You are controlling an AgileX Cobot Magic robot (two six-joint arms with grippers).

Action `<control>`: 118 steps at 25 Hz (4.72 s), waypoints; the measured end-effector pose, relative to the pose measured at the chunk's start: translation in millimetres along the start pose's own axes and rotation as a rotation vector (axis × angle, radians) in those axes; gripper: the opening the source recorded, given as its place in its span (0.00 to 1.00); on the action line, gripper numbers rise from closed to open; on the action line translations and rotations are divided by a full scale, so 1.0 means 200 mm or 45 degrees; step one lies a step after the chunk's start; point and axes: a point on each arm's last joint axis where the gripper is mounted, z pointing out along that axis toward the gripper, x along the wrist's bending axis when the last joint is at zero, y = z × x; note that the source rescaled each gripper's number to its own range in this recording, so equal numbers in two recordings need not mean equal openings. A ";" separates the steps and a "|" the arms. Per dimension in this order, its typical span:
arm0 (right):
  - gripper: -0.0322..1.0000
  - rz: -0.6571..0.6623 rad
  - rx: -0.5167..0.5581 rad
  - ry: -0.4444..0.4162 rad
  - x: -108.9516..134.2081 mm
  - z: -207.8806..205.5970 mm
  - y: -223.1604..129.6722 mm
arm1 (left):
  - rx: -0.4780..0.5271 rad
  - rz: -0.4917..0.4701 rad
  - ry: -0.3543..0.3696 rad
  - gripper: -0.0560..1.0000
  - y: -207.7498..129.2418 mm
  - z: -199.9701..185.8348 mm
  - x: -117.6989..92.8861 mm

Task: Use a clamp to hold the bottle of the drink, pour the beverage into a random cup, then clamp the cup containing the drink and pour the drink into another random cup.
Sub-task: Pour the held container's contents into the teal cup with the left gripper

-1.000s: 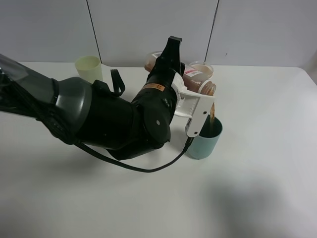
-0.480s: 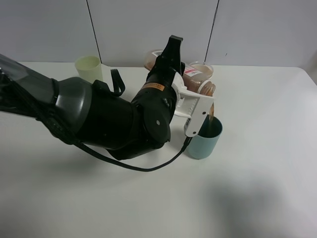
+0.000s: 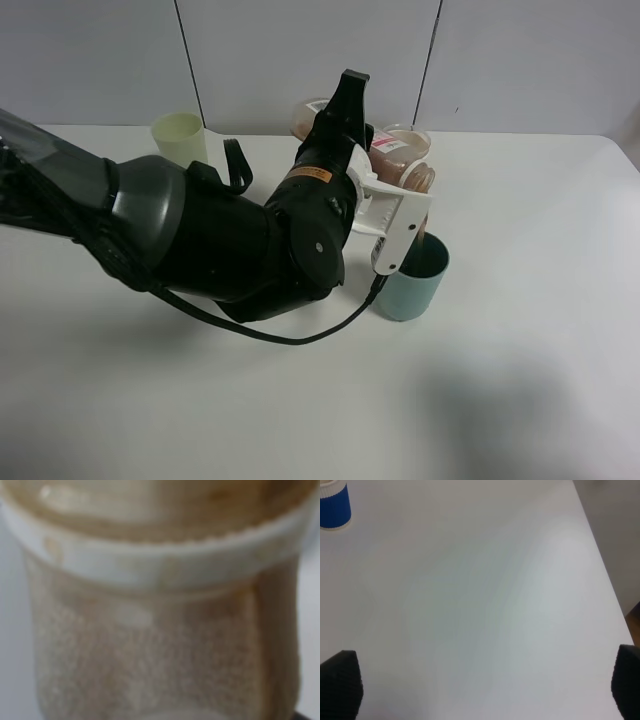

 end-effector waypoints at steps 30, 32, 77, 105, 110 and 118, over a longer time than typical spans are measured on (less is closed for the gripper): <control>1.00 0.000 0.000 0.000 0.00 0.00 0.00 | 0.000 0.065 0.007 0.07 -0.01 0.02 0.00; 1.00 0.000 0.000 0.000 0.00 0.00 0.00 | 0.000 0.069 0.007 0.07 -0.01 0.02 0.00; 1.00 0.000 0.000 0.000 0.00 0.00 0.00 | -0.026 0.331 0.075 0.06 0.00 0.01 0.03; 1.00 0.000 0.000 0.000 0.00 0.00 0.00 | -0.063 0.412 0.260 0.05 0.02 0.01 0.09; 1.00 0.000 0.000 0.000 0.00 0.00 0.00 | -0.078 0.249 0.170 0.05 0.02 0.01 0.06; 1.00 0.000 0.000 0.000 0.00 0.00 0.00 | -0.202 -0.257 -0.101 0.05 0.01 -0.01 0.07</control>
